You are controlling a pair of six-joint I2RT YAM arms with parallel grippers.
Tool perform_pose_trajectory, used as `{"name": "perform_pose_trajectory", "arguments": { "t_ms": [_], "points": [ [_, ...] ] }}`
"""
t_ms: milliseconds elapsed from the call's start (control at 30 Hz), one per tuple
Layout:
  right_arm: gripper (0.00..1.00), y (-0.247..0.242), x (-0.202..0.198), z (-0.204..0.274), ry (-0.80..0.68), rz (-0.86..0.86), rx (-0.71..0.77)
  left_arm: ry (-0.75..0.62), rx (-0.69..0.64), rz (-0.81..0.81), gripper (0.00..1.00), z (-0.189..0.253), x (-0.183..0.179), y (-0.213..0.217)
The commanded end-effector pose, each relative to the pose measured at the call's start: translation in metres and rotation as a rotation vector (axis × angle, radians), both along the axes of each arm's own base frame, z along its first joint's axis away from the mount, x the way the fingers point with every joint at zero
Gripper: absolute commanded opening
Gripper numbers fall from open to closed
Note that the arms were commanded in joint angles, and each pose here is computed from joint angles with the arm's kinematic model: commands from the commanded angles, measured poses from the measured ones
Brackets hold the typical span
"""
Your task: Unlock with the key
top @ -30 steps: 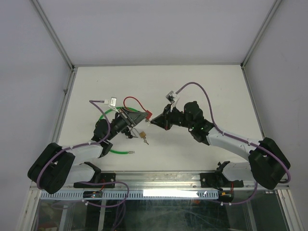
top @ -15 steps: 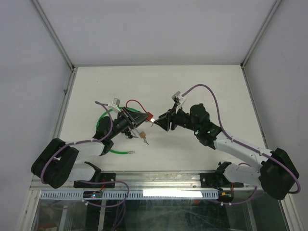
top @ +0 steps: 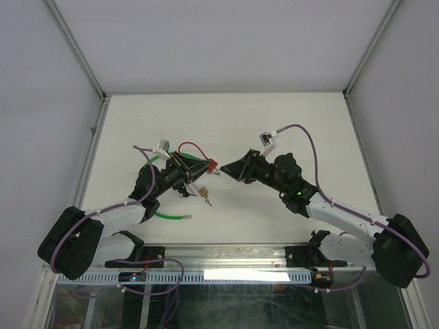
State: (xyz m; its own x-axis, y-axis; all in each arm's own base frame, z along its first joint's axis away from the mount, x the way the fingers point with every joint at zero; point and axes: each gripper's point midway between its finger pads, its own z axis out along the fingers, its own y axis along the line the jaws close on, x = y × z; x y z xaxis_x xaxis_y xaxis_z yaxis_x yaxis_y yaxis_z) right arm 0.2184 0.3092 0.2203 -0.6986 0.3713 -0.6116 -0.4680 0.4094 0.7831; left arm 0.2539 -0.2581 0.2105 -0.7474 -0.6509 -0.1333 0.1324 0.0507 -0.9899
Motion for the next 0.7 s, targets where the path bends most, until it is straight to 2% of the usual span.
{"name": "perform_pose_trajectory", "arguments": {
  "t_ms": [0,300,500,667],
  "points": [
    [0.38,0.004,0.004,0.036,0.096,-0.087,0.184,-0.011,-0.1,0.015,0.0,0.034,0.007,0.003],
    [0.29,0.008,0.004,0.013,0.223,-0.145,0.203,0.028,-0.113,-0.041,0.0,0.035,0.006,-0.006],
    [0.28,0.001,0.006,0.01,0.233,-0.201,0.209,0.031,-0.121,-0.049,0.0,0.037,0.005,-0.007],
    [0.27,0.007,0.008,0.018,0.226,-0.182,0.217,0.03,-0.125,-0.057,0.0,0.038,0.005,-0.008]
  ]
}}
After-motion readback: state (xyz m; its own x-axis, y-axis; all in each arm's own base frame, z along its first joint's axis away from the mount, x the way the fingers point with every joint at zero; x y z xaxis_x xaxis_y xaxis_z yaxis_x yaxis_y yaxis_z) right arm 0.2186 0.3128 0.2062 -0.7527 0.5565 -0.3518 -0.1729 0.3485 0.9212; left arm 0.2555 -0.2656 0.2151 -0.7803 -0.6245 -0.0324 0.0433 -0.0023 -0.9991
